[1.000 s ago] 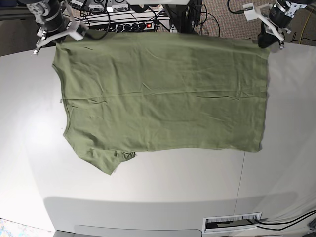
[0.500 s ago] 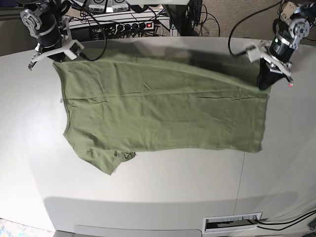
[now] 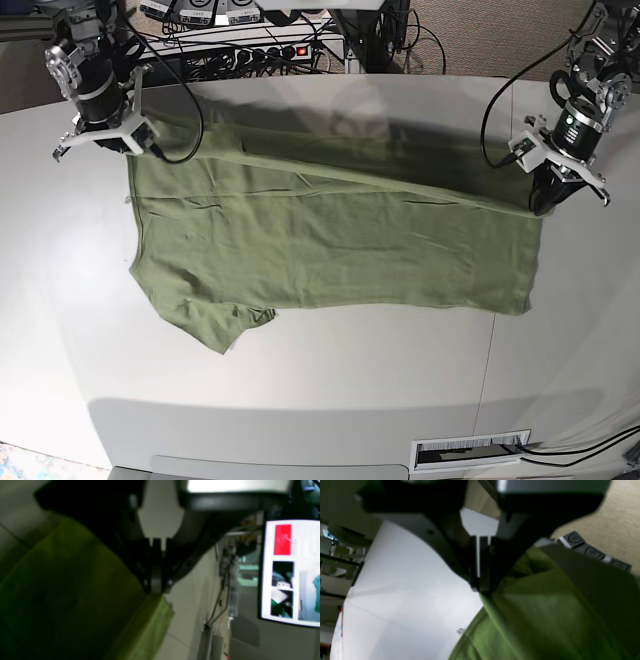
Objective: Fold the T-shirt properly
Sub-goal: 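Lower both grippers and release the shirt onto the table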
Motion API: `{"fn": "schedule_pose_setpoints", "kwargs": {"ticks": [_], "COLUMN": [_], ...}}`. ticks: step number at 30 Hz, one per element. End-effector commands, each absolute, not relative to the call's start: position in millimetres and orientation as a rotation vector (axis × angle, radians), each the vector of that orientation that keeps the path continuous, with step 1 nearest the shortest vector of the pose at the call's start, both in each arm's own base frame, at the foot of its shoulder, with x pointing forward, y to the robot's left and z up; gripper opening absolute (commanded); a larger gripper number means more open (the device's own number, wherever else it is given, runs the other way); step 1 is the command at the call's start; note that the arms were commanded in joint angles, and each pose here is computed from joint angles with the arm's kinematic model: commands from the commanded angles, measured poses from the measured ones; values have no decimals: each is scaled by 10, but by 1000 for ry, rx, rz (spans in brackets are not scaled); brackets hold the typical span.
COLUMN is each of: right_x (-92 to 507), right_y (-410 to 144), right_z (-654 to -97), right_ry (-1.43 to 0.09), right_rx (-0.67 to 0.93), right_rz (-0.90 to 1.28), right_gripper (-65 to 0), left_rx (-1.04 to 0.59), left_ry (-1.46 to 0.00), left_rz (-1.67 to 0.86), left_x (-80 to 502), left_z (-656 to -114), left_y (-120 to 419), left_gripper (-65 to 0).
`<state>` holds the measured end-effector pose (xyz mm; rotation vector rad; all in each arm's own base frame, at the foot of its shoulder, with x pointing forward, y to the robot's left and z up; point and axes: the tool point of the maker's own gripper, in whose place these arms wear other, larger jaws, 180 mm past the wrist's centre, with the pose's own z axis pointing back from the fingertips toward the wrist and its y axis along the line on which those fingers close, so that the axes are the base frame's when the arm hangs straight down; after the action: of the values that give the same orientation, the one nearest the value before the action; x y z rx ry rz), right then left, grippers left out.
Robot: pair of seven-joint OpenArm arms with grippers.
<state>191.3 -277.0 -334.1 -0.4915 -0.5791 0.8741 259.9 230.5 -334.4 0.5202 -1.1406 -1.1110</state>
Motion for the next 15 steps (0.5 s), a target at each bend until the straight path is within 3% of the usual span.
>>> {"fn": "schedule_pose_setpoints", "kwargs": {"ticks": [1,15], "right_x": [1989,2126], "right_y": [-2775,-2792], "right_z": [-3265,-3352], "right_ry": [-614,-653], "right_rx": [-504,-479], "right_rz": [874,798], "right_gripper": [-650,-650], "left_rx": [536,457], "left_ry": [-1170,-1149], "left_rz": [-1112,-1105], "left_x": [2658,2661], "left_z": [-3267,-3527], "left_y": [2325,2327], "left_gripper": [-650,-650]}}
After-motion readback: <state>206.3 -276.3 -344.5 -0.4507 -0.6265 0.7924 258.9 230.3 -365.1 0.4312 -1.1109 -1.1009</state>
